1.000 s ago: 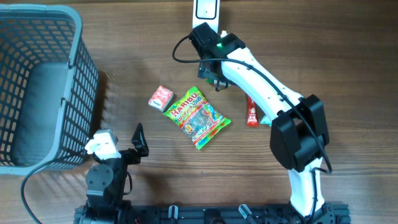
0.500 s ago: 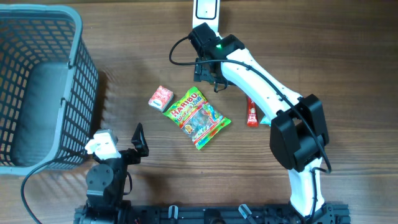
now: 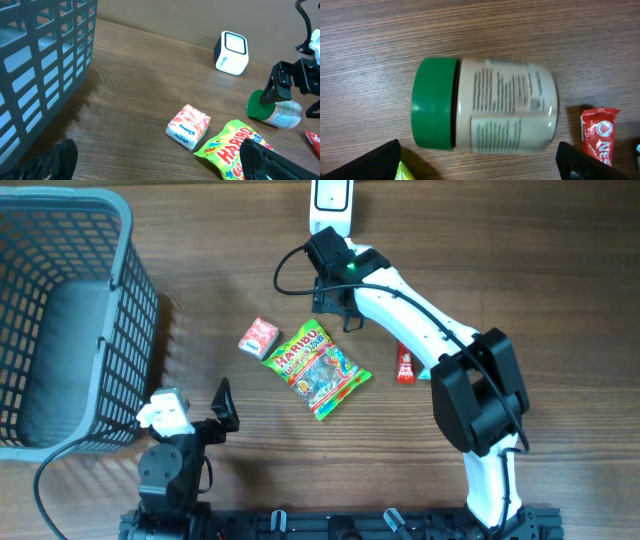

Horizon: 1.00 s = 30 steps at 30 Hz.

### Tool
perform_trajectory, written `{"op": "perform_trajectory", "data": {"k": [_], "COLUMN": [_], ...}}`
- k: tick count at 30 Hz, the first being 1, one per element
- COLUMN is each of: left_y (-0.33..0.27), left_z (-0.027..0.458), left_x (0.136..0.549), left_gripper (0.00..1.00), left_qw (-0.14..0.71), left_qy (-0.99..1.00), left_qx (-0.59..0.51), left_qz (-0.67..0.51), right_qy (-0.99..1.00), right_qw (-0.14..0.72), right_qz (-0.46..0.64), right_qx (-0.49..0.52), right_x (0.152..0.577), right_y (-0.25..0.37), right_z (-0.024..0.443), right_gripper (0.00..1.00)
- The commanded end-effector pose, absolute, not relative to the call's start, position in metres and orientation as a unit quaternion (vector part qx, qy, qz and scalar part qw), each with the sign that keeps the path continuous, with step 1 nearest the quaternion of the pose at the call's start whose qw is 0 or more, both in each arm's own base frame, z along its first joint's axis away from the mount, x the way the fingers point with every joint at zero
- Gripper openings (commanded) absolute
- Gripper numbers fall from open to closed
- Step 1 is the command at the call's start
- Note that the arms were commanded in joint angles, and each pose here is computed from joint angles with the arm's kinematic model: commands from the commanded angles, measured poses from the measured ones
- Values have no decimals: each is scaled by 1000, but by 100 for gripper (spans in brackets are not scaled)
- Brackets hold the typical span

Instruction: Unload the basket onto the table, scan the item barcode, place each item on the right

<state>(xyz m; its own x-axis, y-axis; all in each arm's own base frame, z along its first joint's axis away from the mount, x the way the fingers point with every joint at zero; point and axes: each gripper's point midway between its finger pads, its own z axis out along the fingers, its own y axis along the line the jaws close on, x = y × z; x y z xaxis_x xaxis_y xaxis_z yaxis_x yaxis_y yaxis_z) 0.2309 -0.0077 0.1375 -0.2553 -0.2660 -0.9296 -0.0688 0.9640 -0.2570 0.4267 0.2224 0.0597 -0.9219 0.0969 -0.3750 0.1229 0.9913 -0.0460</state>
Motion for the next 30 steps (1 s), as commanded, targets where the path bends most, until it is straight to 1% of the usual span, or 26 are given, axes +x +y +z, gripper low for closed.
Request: {"op": "perform_trajectory", "data": {"k": [1, 7, 16, 22, 27, 30], "left_y": [-8, -8, -8, -8, -8, -8], "left_z": [135, 135, 135, 135, 135, 135], "left_x": [231, 231, 231, 231, 231, 231], "left_gripper": [100, 100, 100, 100, 100, 100], "left_qw": [600, 600, 600, 600, 600, 600], "left_qy": [788, 788, 788, 788, 788, 788], "left_qx": [-110, -110, -110, -110, -110, -110], "left_qz": [-85, -85, -85, -85, -85, -85], "right_qy": [977, 977, 974, 978, 973, 975], "right_qw": [199, 195, 211, 202, 226, 216], "right_qz": [-57, -67, -51, -41, -29, -37], "right_qx": [48, 49, 64, 40, 32, 37], "right_x": [430, 427, 435, 427, 442, 442], "right_y": [213, 209, 215, 217, 219, 212], "right_z": [61, 61, 63, 35, 36, 21], "right_gripper": [100, 100, 100, 100, 100, 100]}}
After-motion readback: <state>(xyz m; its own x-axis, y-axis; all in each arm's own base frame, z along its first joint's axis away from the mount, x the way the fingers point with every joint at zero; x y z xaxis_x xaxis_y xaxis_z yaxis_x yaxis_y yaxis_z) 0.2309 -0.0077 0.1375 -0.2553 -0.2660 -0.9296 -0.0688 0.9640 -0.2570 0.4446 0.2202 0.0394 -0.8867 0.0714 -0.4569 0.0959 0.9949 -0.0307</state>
